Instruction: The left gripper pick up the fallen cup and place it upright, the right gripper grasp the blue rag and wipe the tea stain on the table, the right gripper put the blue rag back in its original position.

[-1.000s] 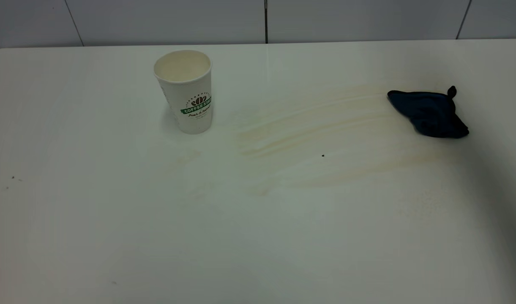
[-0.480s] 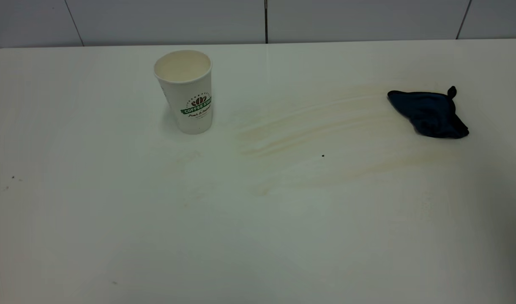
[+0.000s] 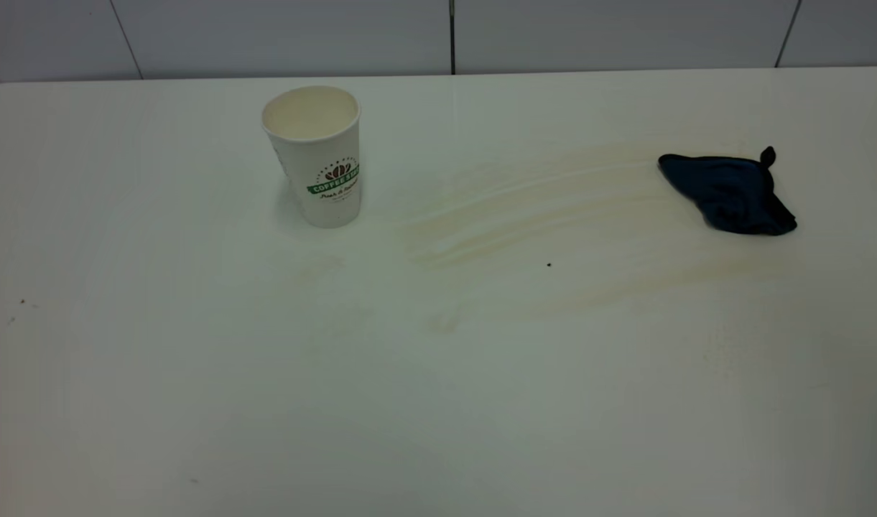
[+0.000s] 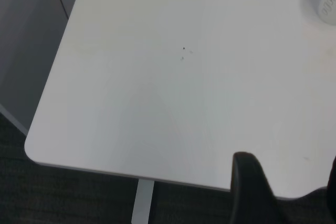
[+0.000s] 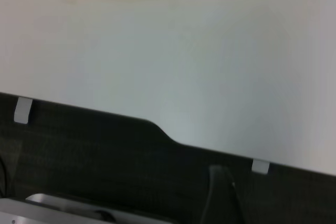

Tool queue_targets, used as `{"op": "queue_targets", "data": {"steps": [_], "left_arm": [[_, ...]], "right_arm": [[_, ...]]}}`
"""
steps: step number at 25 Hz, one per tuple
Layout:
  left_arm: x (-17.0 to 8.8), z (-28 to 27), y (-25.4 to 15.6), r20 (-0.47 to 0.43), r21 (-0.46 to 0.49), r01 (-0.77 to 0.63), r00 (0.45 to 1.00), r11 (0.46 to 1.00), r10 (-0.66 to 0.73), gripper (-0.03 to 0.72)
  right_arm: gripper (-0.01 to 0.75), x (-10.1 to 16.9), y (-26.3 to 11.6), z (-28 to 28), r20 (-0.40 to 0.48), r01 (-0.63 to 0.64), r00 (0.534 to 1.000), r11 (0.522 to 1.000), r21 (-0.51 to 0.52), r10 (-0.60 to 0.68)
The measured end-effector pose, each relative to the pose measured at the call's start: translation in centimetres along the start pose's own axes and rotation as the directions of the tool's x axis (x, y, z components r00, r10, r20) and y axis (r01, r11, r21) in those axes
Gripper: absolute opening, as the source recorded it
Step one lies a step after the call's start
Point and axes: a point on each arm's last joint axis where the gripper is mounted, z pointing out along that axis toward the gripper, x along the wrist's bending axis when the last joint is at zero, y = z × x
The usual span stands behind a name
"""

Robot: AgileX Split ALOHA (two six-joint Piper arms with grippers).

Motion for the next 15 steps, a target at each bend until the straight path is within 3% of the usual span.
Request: {"op": "queue_targets", "data": {"steps": [8, 15], "left_arm": [[0.0, 0.0, 0.0, 0.000, 0.002, 0.000, 1.000, 1.000, 0.000, 0.388], [0.0, 0.0, 0.0, 0.000, 0.002, 0.000, 1.000, 1.000, 0.000, 0.388]], "right_arm": [[0.590, 0.1, -4.7, -1.8, 0.018, 0.081, 0.997, 0.974, -0.211, -0.079], [0.590, -0.1, -6.9, -0.9, 0.029, 0.075, 0.997, 0.953, -0.295, -0.069]]}}
